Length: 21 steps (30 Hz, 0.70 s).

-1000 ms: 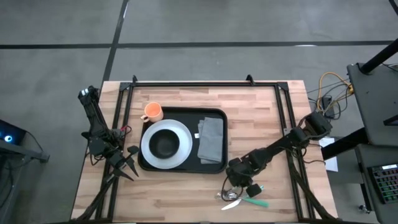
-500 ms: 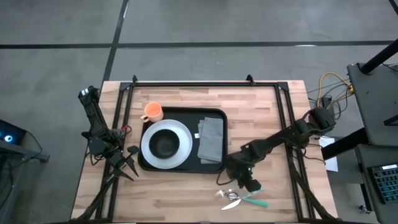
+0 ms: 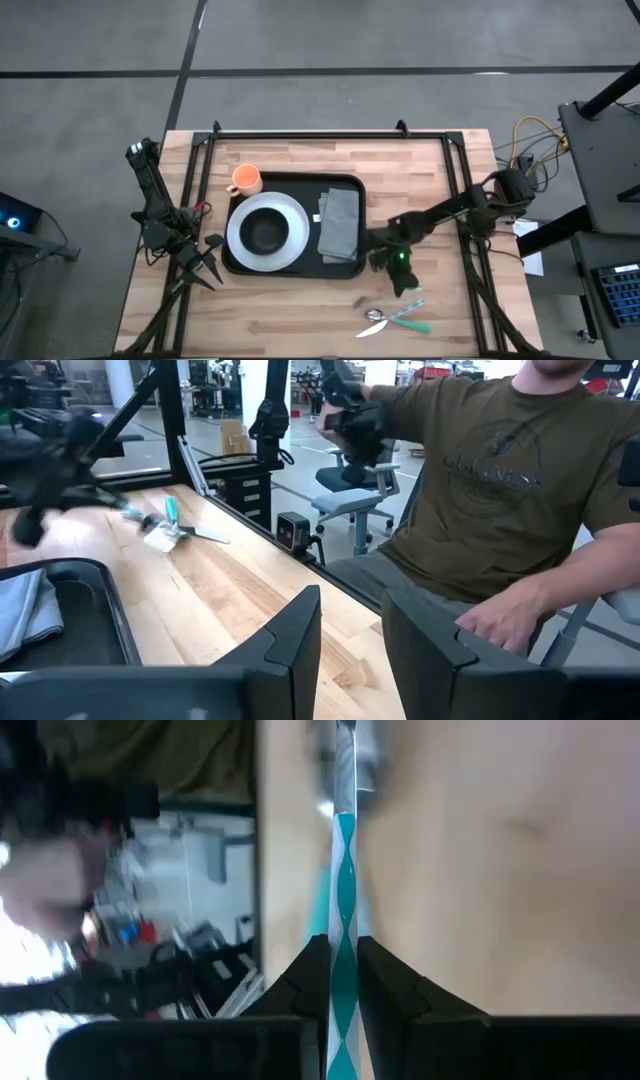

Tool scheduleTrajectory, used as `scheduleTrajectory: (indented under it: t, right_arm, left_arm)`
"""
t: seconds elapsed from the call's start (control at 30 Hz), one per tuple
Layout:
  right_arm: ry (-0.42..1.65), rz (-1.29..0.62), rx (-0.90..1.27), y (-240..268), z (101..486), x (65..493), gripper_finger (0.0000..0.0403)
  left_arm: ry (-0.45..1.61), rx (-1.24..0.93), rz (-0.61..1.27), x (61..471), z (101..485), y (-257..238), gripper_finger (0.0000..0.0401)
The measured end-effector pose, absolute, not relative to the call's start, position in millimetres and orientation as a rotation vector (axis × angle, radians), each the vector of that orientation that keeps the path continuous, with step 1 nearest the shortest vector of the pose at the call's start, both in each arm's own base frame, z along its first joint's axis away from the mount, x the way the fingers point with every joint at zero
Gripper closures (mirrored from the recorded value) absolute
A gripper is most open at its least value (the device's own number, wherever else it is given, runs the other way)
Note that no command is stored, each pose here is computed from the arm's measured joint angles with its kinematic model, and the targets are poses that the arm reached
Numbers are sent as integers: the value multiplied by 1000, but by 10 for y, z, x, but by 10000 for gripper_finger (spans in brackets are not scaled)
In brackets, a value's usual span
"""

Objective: Set up tray
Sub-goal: Put the blue patterned fork on top of the gray napkin on the black serving tray

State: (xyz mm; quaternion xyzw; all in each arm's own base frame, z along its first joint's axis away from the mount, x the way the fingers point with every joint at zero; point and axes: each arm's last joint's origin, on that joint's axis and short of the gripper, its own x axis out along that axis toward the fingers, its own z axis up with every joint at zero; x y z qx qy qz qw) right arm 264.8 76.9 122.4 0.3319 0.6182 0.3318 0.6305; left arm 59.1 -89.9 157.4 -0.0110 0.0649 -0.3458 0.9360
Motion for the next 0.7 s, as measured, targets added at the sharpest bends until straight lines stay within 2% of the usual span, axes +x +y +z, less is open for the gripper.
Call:
scheduleTrajectory:
  t: [0.07,0.23,0.7]
  right_arm:
    - [1436,708,832,631,1150,2593,377]
    - [1460,733,1013,428,1034,2436,377]
    - [1544,678,1201,376,974,2319,376]
  left_arm:
    - [133,-23,-706,591,1574,-898,310]
    - [133,-23,-707,591,1574,-898,310]
    - [133,-23,-707,591,1574,-899,310]
